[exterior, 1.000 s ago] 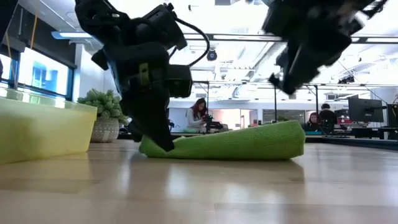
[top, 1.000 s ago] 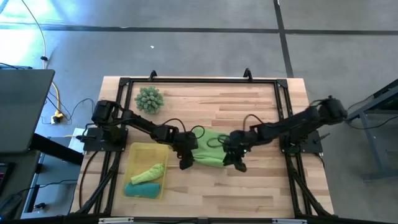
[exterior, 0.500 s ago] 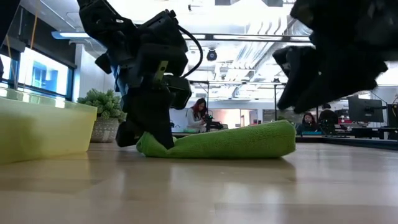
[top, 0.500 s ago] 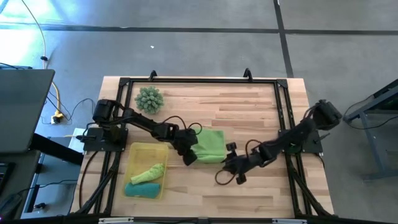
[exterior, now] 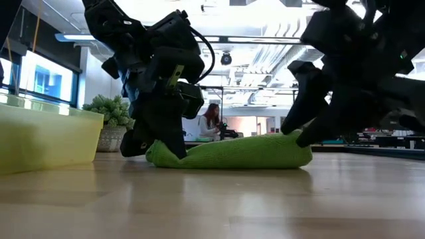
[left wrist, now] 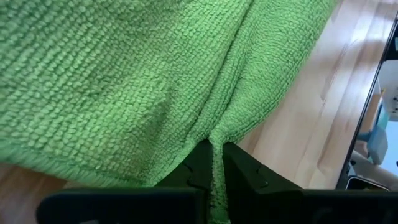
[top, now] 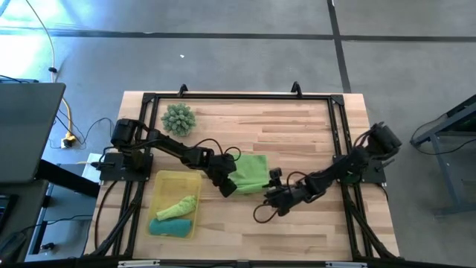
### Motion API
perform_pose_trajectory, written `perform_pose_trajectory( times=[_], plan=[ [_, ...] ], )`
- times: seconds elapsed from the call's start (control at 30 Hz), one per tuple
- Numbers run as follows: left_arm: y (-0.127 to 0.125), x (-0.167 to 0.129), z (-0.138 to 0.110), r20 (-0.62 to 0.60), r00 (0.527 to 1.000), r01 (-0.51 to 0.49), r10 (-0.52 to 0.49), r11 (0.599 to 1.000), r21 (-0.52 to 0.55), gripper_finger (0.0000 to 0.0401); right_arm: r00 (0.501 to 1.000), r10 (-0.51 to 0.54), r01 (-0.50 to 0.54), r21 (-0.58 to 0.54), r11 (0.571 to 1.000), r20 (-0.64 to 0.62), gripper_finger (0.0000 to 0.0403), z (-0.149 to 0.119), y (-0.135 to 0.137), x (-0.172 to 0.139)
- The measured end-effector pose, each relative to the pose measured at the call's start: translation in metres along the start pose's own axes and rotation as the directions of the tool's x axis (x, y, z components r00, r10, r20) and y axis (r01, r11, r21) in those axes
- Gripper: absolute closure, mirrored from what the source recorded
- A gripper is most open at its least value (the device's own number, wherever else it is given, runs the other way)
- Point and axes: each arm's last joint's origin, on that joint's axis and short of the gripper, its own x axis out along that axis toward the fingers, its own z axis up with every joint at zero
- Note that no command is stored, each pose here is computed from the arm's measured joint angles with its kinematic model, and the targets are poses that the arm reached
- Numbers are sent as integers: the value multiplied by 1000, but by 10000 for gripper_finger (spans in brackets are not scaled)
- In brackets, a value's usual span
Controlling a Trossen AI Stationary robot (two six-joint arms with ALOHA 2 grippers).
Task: Roll microfiber towels into tight, uniform cylinder then place into a basket
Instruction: Roll the green towel
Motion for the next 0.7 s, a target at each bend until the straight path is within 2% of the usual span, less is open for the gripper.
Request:
perform_pose_trajectory(
  times=[0.27,0.43,0.6,0.7],
  plan=[
    [-1,0,1,21,1000,9,-9,1000,5,382,997,-13,13,-8,1000,-74,242,-10,-4,14],
    [-3,0,3,39,999,21,-22,1000,14,382,993,16,-5,97,995,-113,248,-16,-4,22],
    [-5,0,4,37,998,52,-53,998,33,382,983,26,13,214,977,-182,283,-24,-1,28],
    [-5,-1,4,38,998,50,-55,992,119,380,978,48,10,277,961,-202,318,-27,1,29]
  ],
)
